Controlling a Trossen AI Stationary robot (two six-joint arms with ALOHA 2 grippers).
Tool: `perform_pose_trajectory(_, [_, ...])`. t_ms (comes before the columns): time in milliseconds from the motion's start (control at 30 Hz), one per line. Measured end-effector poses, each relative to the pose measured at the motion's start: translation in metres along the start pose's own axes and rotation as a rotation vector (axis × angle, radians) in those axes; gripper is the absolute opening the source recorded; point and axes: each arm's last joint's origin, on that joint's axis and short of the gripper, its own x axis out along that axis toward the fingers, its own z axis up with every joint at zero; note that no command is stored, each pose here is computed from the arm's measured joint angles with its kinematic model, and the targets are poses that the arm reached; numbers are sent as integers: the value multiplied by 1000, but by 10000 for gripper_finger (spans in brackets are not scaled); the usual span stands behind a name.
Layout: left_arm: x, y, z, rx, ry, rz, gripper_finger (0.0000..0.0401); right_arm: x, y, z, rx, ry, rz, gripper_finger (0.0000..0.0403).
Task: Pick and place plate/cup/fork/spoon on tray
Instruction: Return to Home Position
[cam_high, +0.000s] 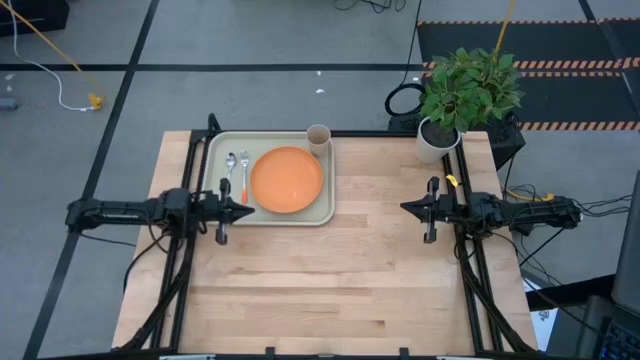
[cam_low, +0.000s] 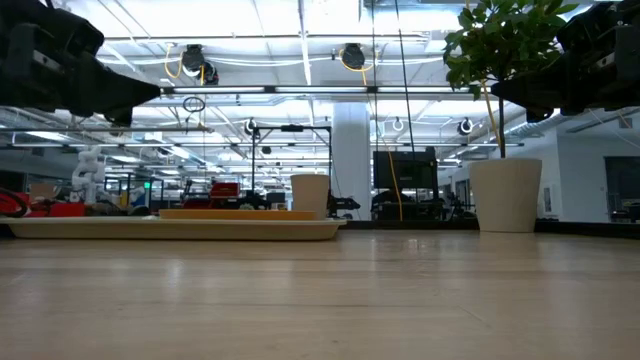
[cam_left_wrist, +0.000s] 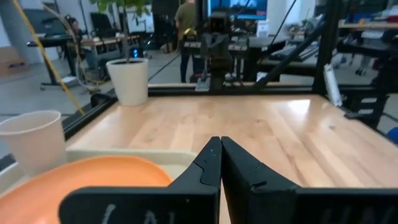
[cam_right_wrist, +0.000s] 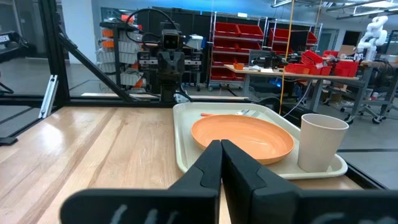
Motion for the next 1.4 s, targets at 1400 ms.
perform_pose_trajectory(1400, [-9,0,2,85,-37,9,31,0,0,2,3,-21,-2,0])
